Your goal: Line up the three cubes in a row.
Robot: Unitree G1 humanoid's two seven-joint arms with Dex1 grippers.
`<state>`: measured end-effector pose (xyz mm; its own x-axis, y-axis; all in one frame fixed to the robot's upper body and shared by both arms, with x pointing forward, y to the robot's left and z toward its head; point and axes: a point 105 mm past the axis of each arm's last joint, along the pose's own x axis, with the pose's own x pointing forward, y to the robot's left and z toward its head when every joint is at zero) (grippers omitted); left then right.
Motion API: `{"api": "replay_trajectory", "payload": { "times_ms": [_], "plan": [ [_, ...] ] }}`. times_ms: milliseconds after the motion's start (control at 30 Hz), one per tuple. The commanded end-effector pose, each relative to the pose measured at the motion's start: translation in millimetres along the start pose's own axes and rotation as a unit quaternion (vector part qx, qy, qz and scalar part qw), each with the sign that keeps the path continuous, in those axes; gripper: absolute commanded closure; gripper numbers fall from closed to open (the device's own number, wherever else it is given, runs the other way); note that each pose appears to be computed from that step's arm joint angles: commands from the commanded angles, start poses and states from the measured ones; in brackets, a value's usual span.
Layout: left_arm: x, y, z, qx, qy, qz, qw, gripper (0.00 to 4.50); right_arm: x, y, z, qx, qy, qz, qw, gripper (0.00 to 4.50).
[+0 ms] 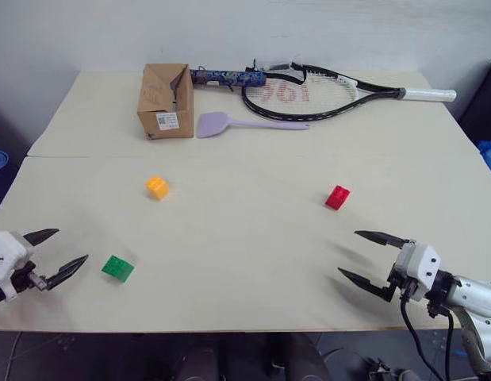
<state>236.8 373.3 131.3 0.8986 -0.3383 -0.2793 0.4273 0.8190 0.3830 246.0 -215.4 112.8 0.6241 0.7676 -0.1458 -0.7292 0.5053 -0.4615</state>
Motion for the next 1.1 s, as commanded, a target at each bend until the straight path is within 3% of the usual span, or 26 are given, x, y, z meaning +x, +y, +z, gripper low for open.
{"api": "replay_trajectory", "payload": {
  "times_ms": [33, 133, 233, 400, 567, 767, 967, 1100],
  "plan": [
    [-2, 2, 7, 0.000, -0.001, -0.013, 1.000, 0.07, 2, -5, 5, -0.015, -0.017, -0.021, 1.000, 0.00],
    [6, -6, 18, -0.001, -0.023, -0.051, 0.998, 0.07, 4, -11, 12, -0.007, -0.036, -0.040, 0.999, 0.00],
    [22, -24, 50, -0.039, -0.060, -0.125, 0.990, 0.07, -18, -22, 12, 0.042, -0.035, -0.114, 0.992, 0.00],
    [45, -61, 103, -0.037, -0.127, -0.214, 0.968, 0.07, -86, -30, -18, 0.076, 0.038, -0.257, 0.963, 0.00],
    [59, -96, 130, -0.009, -0.154, -0.297, 0.942, 0.07, -115, -8, -42, 0.093, 0.093, -0.280, 0.951, 0.00],
    [68, -101, 135, -0.008, -0.156, -0.321, 0.934, 0.07, -89, -30, -34, 0.087, 0.056, -0.241, 0.965, 0.00],
    [76, -112, 142, -0.012, -0.161, -0.351, 0.922, 0.07, -11, -82, -3, 0.089, 0.006, -0.107, 0.990, 0.00],
    [82, -124, 141, -0.001, -0.167, -0.363, 0.917, 0.07, 23, -118, 1, 0.084, 0.018, -0.101, 0.991, 0.00]
  ]
}}
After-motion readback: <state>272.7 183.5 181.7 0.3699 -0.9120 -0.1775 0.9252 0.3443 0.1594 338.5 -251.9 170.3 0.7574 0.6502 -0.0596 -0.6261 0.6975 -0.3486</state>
